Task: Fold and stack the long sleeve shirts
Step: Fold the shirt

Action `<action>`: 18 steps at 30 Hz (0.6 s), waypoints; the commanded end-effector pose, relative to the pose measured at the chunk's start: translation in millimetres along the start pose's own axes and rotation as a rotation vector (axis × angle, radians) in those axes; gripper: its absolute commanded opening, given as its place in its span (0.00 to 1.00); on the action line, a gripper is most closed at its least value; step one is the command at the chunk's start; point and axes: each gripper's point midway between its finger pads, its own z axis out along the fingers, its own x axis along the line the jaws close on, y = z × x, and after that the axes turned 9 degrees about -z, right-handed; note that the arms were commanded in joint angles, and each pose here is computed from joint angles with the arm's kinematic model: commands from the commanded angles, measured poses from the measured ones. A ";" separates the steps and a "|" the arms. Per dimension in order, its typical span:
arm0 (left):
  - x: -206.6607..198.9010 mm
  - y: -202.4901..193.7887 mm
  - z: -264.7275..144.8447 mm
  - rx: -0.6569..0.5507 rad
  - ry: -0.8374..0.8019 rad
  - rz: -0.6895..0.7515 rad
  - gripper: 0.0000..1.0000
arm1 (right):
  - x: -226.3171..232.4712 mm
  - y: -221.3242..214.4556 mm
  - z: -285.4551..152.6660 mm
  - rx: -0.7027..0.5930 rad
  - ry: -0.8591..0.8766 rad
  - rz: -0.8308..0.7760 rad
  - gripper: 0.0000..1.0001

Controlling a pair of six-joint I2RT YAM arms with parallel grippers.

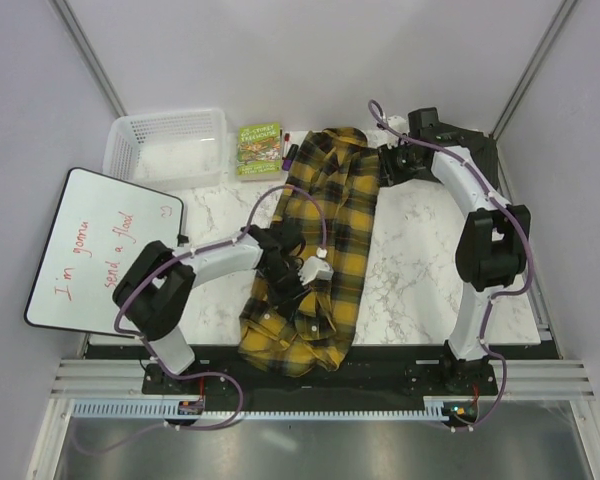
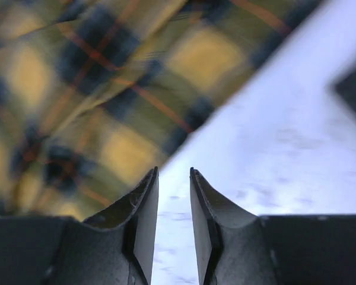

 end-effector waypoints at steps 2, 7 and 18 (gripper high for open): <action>-8.4 57.7 -89.3 -0.395 -0.132 -0.083 0.51 | 110.8 14.4 5.1 -0.106 0.557 0.260 0.41; 16.7 59.1 -173.3 -0.679 0.012 -0.058 0.76 | 175.3 24.6 27.5 -0.081 0.737 0.362 0.49; 26.0 43.0 -206.9 -0.793 0.141 -0.046 0.99 | 180.1 -55.3 142.5 0.169 0.643 0.449 0.44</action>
